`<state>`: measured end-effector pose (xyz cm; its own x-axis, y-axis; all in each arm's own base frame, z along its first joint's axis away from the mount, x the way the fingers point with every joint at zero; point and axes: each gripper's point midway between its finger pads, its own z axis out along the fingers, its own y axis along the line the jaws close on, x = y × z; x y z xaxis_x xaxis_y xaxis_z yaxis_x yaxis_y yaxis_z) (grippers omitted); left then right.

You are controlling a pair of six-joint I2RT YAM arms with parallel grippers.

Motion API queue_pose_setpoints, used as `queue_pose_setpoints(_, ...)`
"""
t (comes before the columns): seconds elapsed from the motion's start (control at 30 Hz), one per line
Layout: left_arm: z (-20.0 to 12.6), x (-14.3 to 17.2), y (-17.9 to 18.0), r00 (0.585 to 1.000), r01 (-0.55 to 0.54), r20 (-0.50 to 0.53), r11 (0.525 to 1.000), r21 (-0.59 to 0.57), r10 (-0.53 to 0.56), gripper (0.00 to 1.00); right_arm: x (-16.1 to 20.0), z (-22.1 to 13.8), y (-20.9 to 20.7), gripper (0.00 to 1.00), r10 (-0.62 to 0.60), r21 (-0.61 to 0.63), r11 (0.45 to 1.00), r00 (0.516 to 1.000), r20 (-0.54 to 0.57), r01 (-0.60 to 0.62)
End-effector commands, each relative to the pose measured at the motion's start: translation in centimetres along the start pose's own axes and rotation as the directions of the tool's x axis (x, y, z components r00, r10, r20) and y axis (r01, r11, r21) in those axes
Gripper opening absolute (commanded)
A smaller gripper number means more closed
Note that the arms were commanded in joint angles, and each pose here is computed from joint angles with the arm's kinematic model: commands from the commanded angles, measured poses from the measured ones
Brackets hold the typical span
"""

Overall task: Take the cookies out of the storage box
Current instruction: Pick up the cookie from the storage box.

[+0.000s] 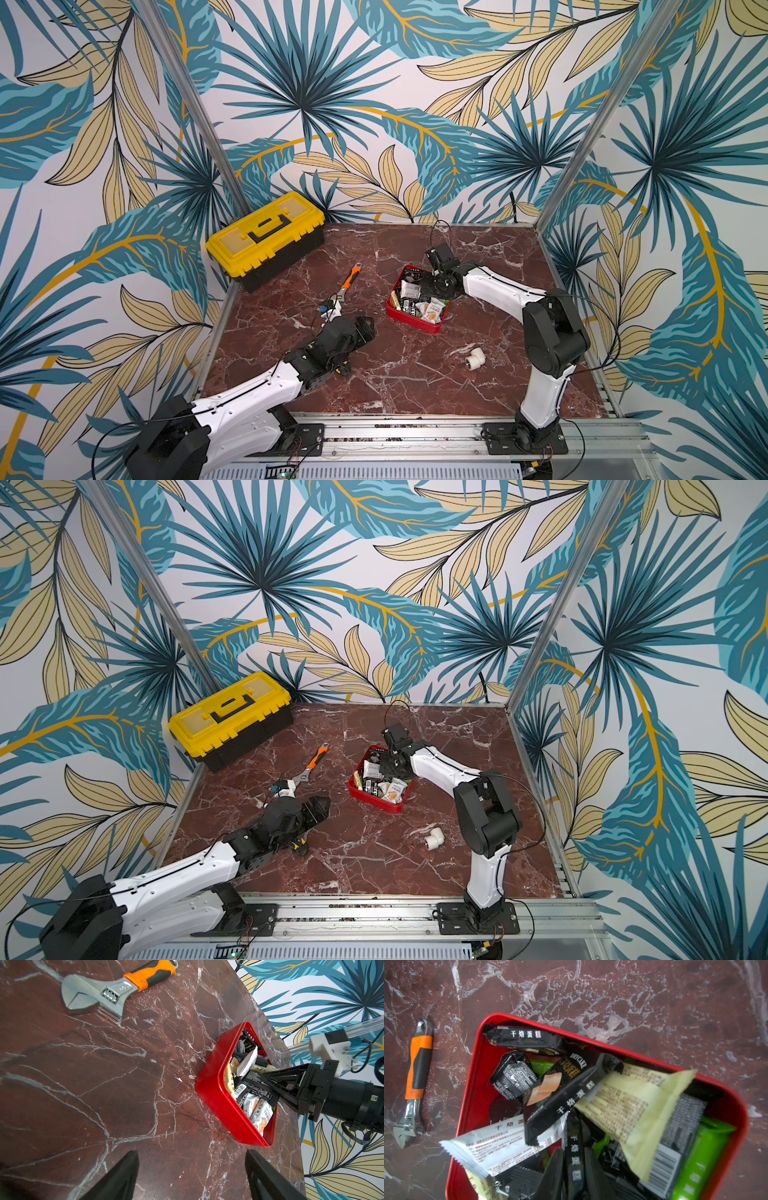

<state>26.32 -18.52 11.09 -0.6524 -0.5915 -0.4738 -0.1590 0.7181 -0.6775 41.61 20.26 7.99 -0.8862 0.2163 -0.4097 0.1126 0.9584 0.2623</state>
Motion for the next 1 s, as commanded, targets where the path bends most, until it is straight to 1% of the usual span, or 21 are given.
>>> queue_pose_setpoints(0.0, -0.1, -0.3, -0.2, 1.0, 0.016, 0.014, 1.0, 0.002, -0.016, 0.85, 0.3, -1.1, 0.4, 0.2, -0.005, -0.017, 1.0, 1.0, -0.011, 0.005)
queue_pose_setpoints(0.33, -0.8, -0.5, 0.5, 0.995, 0.094, 0.032, 0.995, -0.019, -0.094, 0.83, -0.3, -4.6, 0.8, 0.17, -0.007, -0.059, 0.998, 0.999, 0.039, 0.009)
queue_pose_setpoints(0.5, -1.5, -1.0, 1.6, 0.987, 0.151, 0.069, 0.988, -0.043, -0.148, 0.82, -0.3, -7.0, 0.1, 0.17, -0.012, -0.045, 0.999, 0.997, 0.07, 0.015)
queue_pose_setpoints(0.6, -2.0, -1.3, 2.8, 0.979, 0.186, 0.099, 0.981, -0.058, -0.18, 0.81, 0.0, -8.7, 0.6, 0.16, -0.011, -0.092, 0.996, 0.997, 0.081, 0.019)
queue_pose_setpoints(0.67, -2.4, -1.4, 3.7, 0.973, 0.209, 0.111, 0.975, -0.072, -0.201, 0.81, 0.5, -9.6, 1.8, 0.15, -0.039, -0.149, 0.987, 0.995, 0.094, 0.053)
queue_pose_setpoints(0.8, -3.5, -1.9, 5.3, 0.961, 0.255, 0.138, 0.961, -0.102, -0.24, 0.81, 2.3, -10.8, 5.5, 0.15, -0.08, -0.284, 0.952, 0.99, 0.119, 0.112)
queue_pose_setpoints(0.83, -3.8, -2.2, 5.5, 0.955, 0.27, 0.152, 0.957, -0.101, -0.254, 0.81, 2.8, -10.9, 6.4, 0.15, -0.081, -0.308, 0.945, 0.989, 0.12, 0.114)
queue_pose_setpoints(0.87, -4.2, -2.0, 6.5, 0.952, 0.281, 0.16, 0.951, -0.132, -0.26, 0.81, 3.5, -10.8, 7.4, 0.15, -0.077, -0.333, 0.936, 0.99, 0.118, 0.113)
queue_pose_setpoints(0.97, -5.1, -2.2, 7.8, 0.934, 0.329, 0.194, 0.934, -0.139, -0.3, 0.81, 5.4, -10.2, 10.1, 0.14, -0.045, -0.394, 0.915, 0.992, 0.116, 0.087)
